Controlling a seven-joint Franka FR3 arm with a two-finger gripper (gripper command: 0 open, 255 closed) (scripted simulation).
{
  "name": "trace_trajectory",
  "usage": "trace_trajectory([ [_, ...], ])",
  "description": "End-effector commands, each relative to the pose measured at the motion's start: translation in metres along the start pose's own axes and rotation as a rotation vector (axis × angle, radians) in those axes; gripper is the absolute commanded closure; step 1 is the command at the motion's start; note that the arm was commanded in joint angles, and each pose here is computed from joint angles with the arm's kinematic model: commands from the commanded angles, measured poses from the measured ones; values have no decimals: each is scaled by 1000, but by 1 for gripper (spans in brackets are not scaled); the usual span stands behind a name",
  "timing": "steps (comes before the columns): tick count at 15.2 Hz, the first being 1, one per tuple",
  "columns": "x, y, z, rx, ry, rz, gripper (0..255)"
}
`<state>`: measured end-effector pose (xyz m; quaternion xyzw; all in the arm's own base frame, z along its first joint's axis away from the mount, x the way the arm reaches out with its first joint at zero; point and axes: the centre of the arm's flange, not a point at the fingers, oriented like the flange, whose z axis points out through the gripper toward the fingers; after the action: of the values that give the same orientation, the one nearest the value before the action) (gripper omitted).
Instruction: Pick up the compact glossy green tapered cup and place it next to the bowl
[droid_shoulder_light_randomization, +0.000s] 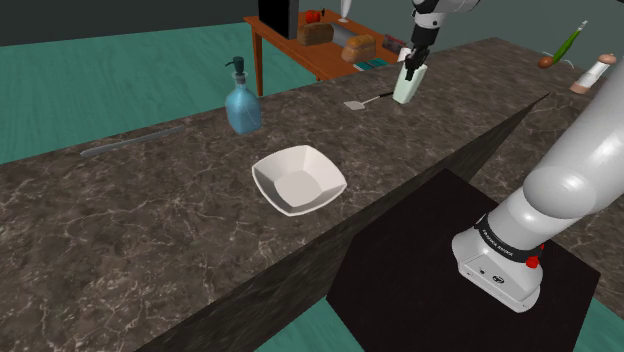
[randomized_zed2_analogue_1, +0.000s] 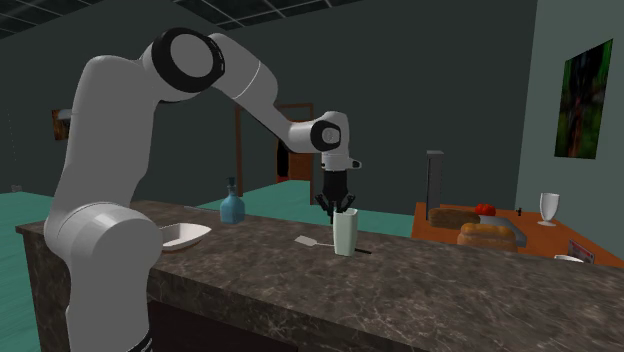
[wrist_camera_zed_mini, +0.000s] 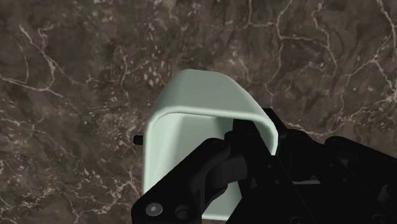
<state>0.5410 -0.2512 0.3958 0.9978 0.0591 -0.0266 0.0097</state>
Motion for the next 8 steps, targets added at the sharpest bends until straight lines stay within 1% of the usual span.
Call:
trace_trajectory([
  [1,0,0,-11,0,0,0,255],
  [8,-2,0,-48,0,0,0,255],
])
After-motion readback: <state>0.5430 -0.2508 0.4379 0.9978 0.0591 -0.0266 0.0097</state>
